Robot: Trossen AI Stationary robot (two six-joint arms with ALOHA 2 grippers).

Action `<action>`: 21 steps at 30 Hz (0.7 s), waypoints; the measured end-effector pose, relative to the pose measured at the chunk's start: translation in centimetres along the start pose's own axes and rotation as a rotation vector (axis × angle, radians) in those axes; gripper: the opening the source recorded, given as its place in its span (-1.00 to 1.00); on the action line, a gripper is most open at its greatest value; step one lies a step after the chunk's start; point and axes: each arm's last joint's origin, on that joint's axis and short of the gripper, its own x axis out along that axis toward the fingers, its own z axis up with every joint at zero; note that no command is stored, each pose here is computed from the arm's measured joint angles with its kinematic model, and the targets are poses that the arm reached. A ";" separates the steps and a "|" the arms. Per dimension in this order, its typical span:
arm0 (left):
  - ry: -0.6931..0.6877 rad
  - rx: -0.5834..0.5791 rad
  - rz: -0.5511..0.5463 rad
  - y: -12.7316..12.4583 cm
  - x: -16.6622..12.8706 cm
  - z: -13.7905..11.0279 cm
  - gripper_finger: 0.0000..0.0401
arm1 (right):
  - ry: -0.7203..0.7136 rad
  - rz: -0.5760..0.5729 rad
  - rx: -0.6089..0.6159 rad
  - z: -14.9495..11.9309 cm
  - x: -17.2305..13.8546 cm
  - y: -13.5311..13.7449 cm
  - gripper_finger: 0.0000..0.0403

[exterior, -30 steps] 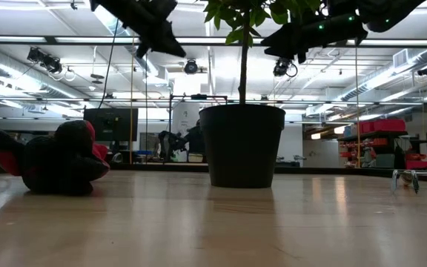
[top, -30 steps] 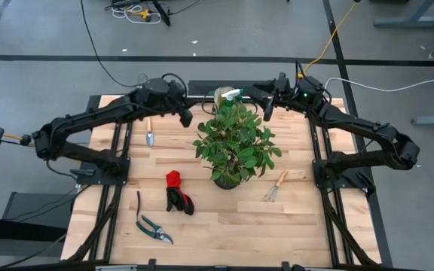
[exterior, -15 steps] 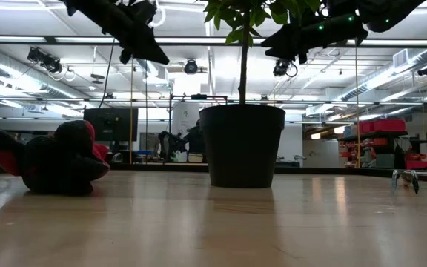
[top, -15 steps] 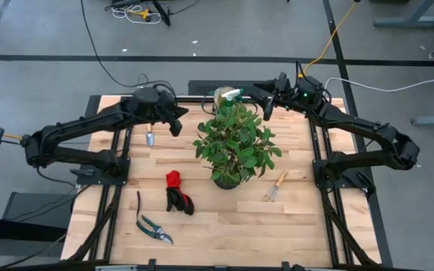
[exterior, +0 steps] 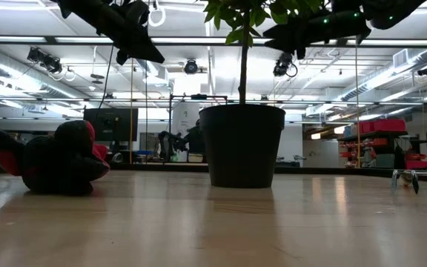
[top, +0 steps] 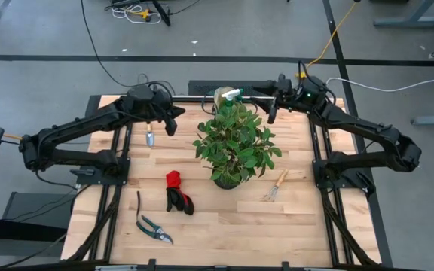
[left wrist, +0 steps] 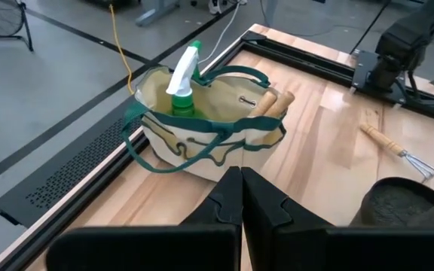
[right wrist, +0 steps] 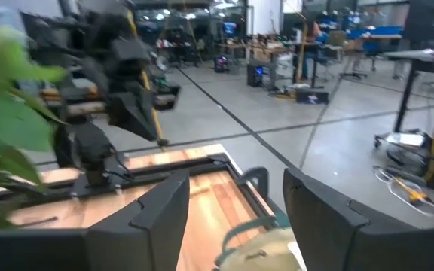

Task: Pick & Place Garden tools in Gardening bag
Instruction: Put the brown hand rake into the gardening bag

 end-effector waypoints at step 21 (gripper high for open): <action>-0.013 -0.038 -0.019 0.0 0.0 0.1 -0.96 | 0.298 0.175 0.014 0.1 -7.7 5.7 0.08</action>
